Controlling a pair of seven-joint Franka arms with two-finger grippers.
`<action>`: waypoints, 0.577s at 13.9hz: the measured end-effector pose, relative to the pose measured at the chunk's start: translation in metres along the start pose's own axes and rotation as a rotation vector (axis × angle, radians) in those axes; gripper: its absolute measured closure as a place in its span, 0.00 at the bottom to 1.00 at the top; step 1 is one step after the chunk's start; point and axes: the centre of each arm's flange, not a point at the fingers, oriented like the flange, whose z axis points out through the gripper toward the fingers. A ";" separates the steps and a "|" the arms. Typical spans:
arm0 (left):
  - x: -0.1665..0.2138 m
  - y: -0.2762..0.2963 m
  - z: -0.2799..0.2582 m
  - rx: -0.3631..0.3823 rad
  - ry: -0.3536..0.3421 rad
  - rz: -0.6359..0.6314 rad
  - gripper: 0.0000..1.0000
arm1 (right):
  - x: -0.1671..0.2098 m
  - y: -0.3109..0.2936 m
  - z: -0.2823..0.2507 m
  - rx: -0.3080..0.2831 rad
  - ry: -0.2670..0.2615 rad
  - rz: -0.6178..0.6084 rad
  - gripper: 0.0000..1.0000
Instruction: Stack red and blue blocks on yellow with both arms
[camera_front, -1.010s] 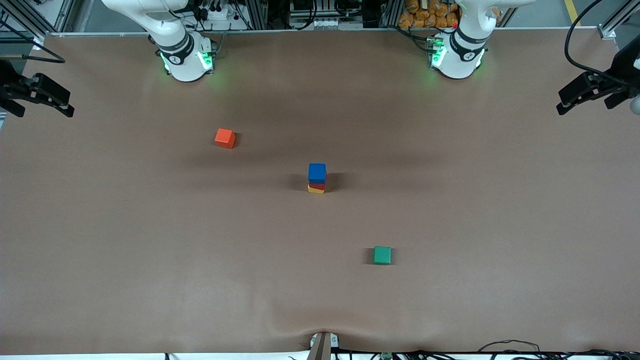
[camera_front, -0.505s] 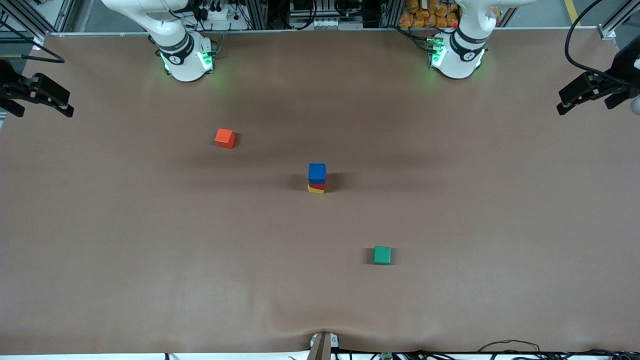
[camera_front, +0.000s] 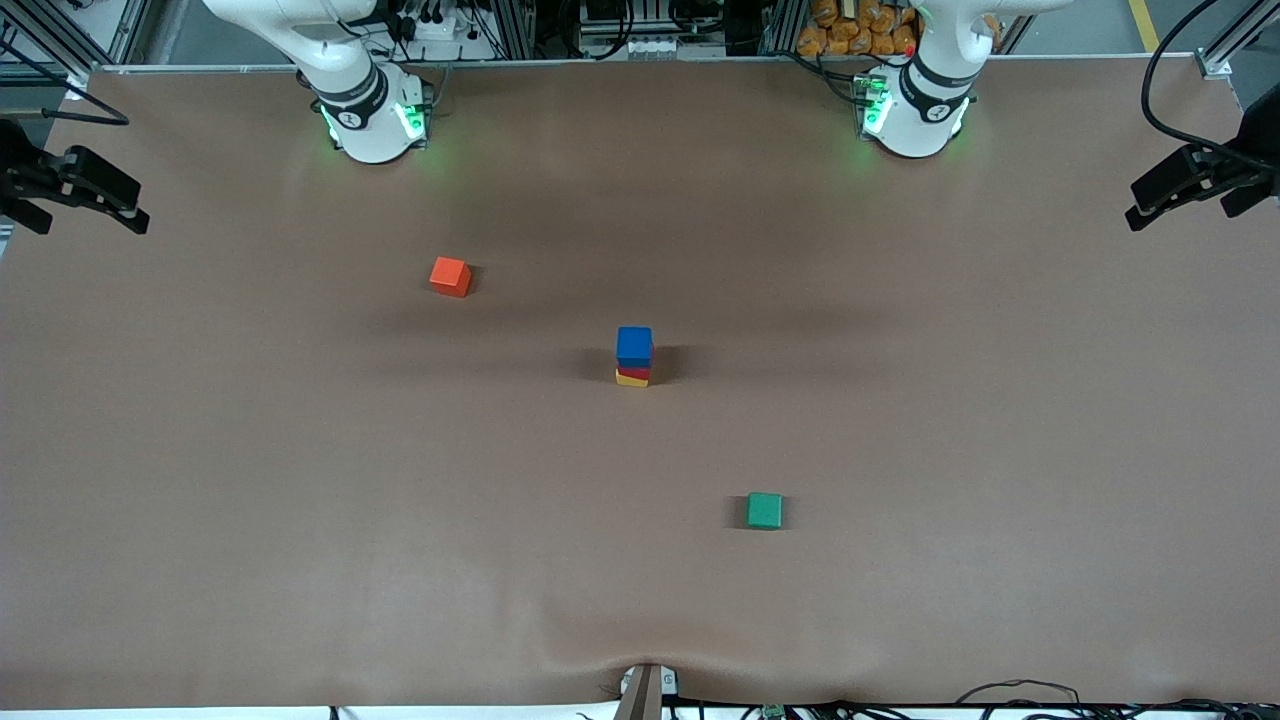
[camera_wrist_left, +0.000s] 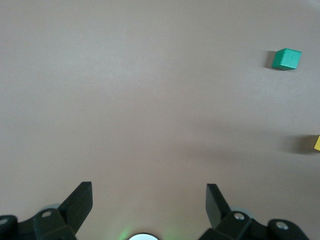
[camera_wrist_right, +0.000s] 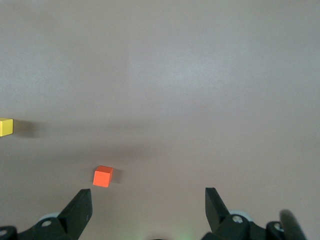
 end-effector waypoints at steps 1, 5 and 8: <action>0.000 0.000 0.000 0.000 0.000 0.002 0.00 | 0.000 0.000 0.000 0.001 -0.001 0.001 0.00; 0.000 0.000 0.000 -0.001 0.000 0.015 0.00 | 0.001 0.004 0.001 0.002 -0.003 0.008 0.00; 0.000 0.000 0.000 -0.001 0.000 0.016 0.00 | 0.001 0.004 0.002 0.003 -0.004 0.009 0.00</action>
